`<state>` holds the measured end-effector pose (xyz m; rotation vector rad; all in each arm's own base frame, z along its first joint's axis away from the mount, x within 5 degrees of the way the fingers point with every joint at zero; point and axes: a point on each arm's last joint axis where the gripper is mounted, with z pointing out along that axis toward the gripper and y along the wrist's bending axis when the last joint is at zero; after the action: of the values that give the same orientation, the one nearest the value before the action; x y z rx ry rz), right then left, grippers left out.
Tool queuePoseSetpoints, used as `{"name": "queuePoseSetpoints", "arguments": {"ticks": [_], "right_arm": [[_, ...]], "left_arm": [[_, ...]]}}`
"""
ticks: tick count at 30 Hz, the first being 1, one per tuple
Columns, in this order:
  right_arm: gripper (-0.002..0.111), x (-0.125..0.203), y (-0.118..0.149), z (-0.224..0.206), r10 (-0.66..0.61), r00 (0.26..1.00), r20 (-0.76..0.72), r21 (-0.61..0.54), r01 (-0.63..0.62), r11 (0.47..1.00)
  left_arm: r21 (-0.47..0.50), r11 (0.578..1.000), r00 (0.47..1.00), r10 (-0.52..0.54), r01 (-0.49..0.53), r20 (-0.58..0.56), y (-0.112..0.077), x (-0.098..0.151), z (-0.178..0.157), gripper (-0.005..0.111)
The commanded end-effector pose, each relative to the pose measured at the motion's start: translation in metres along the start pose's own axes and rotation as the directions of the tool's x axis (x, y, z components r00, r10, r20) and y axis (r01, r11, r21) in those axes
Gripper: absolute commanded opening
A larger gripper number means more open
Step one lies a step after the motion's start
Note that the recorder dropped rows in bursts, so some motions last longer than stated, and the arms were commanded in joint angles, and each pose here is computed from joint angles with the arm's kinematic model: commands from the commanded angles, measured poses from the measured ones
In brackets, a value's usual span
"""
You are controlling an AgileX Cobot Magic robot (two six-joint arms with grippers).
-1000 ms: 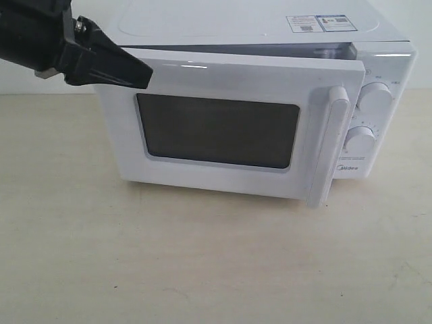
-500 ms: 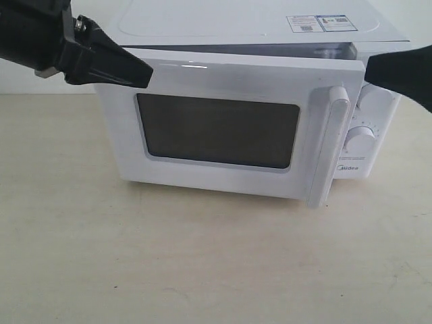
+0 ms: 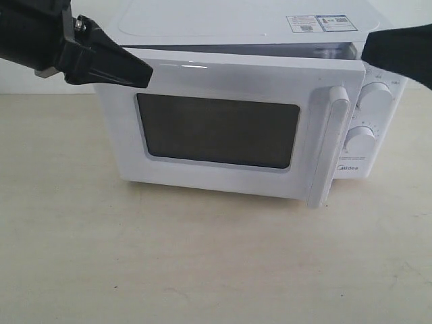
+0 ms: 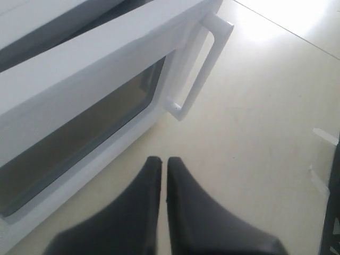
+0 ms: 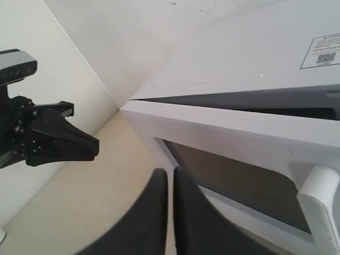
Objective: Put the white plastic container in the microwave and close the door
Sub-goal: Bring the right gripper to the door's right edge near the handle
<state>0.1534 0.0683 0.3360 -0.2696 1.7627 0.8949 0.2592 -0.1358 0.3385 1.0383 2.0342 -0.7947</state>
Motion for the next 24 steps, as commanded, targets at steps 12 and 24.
{"name": "queuePoseSetpoints", "arguments": {"ticks": [12, 24], "right_arm": [[0.0, 0.0, -0.062, -0.045, -0.065, 0.966, -0.252, 0.77, 0.24, 0.591], [0.0, 0.007, -0.006, 0.006, -0.057, 0.989, -0.139, 0.256, 0.091, 0.962]], "left_arm": [[-0.001, 1.0, 1.0, 0.008, -0.008, 0.026, -0.004, -0.005, -0.003, 0.004], [-0.018, 1.0, 0.999, 0.01, -0.009, 0.035, -0.002, -0.006, -0.003, 0.004]]}}
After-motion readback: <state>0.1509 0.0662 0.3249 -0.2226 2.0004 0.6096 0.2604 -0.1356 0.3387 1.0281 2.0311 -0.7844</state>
